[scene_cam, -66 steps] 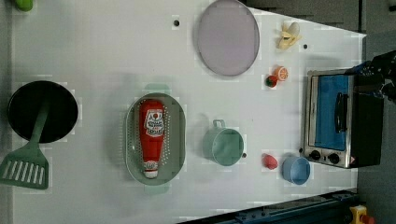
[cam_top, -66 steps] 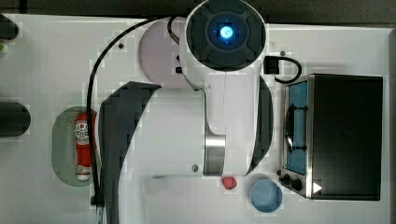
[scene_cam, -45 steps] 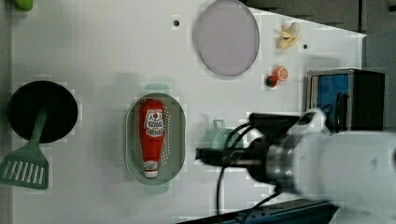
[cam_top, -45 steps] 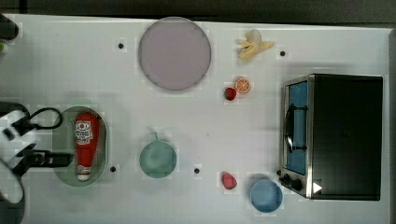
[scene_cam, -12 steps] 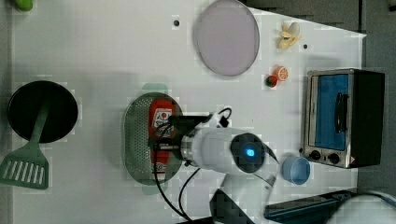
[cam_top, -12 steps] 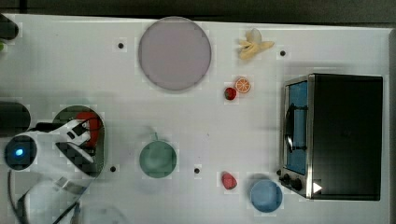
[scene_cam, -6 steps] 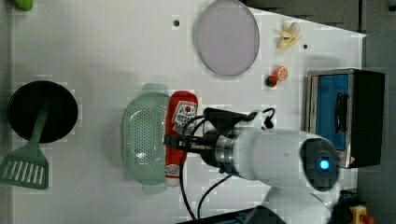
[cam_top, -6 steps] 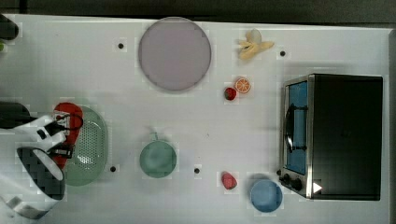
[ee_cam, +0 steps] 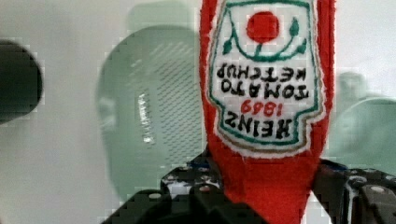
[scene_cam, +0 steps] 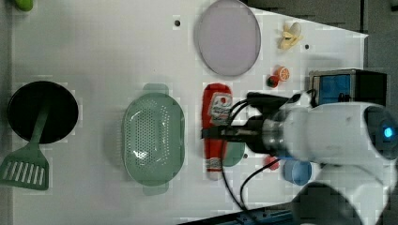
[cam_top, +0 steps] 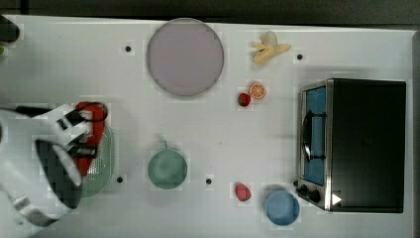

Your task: Pick ketchup from strainer and place it on the table

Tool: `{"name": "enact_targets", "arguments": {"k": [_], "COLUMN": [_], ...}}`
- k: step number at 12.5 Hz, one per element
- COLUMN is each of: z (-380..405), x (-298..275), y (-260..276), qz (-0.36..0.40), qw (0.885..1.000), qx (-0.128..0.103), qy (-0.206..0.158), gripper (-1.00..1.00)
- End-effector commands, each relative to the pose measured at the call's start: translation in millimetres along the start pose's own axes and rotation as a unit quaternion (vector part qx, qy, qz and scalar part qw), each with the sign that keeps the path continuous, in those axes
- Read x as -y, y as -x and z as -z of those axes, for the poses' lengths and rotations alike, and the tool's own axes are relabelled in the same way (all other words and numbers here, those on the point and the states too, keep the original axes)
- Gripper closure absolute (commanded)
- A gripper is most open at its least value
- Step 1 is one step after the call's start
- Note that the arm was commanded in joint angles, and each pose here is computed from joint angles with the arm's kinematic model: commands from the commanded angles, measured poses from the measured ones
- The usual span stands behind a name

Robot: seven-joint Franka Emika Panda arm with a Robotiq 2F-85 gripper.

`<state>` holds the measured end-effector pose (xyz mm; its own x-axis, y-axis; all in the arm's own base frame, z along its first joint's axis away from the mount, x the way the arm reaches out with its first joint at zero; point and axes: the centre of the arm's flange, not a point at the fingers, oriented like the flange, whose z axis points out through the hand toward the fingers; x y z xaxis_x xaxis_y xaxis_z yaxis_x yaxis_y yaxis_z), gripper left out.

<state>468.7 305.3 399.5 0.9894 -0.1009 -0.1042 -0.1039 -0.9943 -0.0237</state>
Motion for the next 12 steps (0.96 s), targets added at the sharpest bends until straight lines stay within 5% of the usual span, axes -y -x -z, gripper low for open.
{"name": "enact_targets", "arguments": {"k": [1, 8, 12], "z": [59, 85, 55], "x": [-78, -255, -324], "y": [-50, -104, -103], "qz": [0.02, 0.044, -0.011], "qw": [0.998, 0.997, 0.999], "qx": [-0.051, -0.068, -0.038], "qy": [-0.003, 0.009, 0.008], "gripper": [-0.13, -0.13, -0.13]}}
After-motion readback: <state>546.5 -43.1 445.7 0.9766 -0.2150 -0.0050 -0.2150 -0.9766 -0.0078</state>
